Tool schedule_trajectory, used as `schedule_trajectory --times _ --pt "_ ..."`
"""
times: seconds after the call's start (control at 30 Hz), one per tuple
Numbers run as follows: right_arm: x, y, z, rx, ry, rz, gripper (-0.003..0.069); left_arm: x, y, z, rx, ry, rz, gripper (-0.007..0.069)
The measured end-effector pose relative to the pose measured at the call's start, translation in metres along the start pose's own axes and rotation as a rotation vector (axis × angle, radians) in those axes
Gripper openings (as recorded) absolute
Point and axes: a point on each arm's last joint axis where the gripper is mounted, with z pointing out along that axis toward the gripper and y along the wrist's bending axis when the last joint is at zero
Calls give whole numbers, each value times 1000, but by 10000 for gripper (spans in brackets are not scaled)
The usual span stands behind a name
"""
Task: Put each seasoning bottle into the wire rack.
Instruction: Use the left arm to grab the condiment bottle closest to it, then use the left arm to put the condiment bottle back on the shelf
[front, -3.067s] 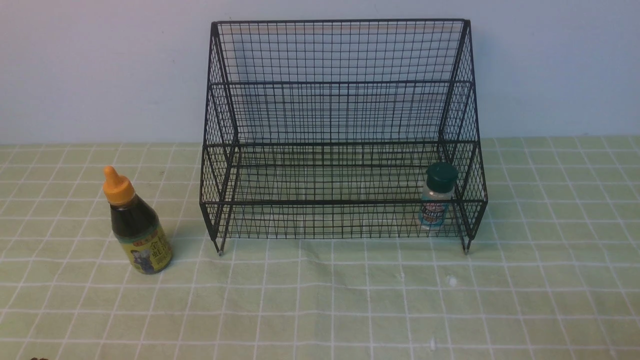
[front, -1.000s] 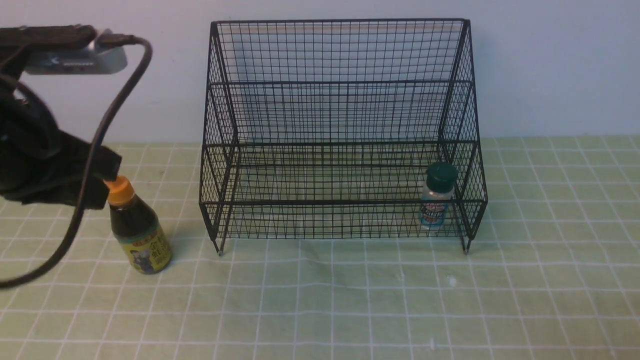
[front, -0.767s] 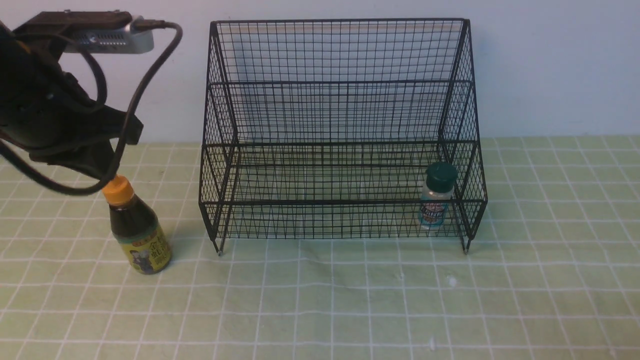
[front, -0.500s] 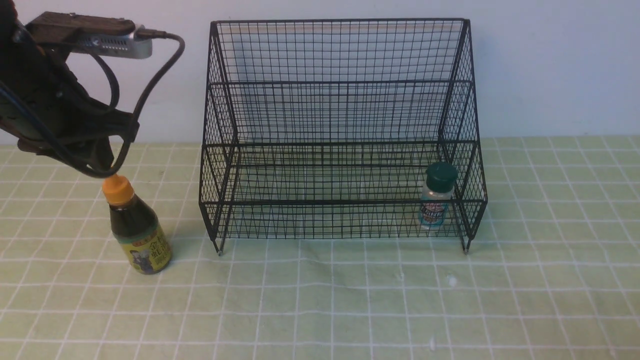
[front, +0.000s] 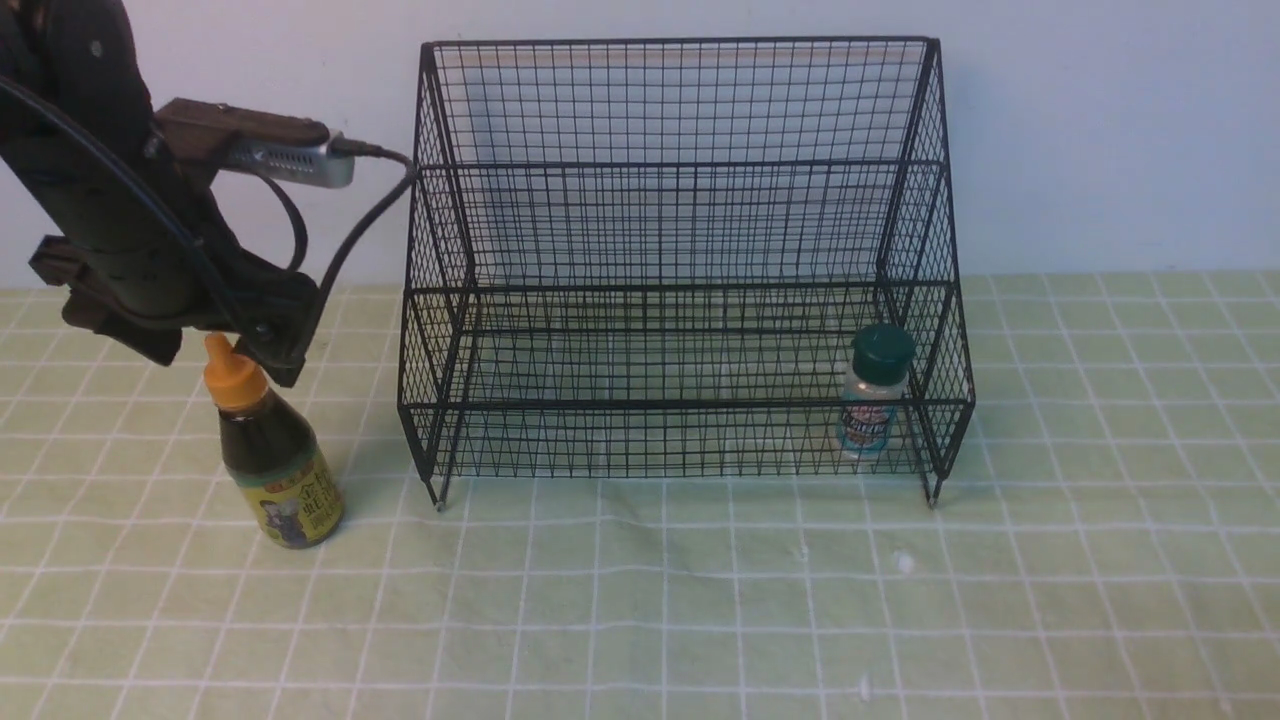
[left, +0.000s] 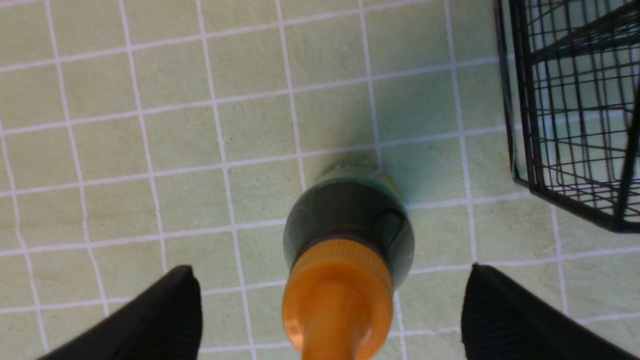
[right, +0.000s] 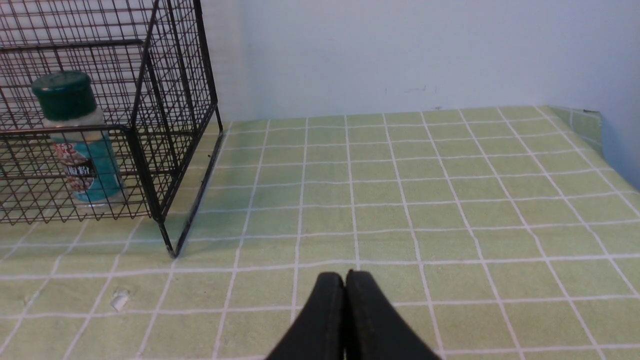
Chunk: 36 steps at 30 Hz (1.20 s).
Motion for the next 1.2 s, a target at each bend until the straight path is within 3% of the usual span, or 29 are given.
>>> schedule_trajectory --times 0.23,0.3,0.4,0.63,0.83,1.07,1.2 --pt "0 0 0 0 0 0 -14 -3 -1 28 4 68 -2 515" --pt "0 0 0 0 0 0 -14 -3 -1 29 4 72 -4 454" --pt "0 0 0 0 0 0 -14 -2 -1 29 3 83 -3 301" --pt "0 0 0 0 0 0 -14 3 1 20 -14 149 5 311" --pt "0 0 0 0 0 0 -14 -11 3 -59 -2 -62 -19 311" --pt "0 0 0 0 0 0 -14 -7 -8 -154 168 -339 -61 311" --pt "0 0 0 0 0 0 -14 -5 -16 -173 261 -382 -66 309"
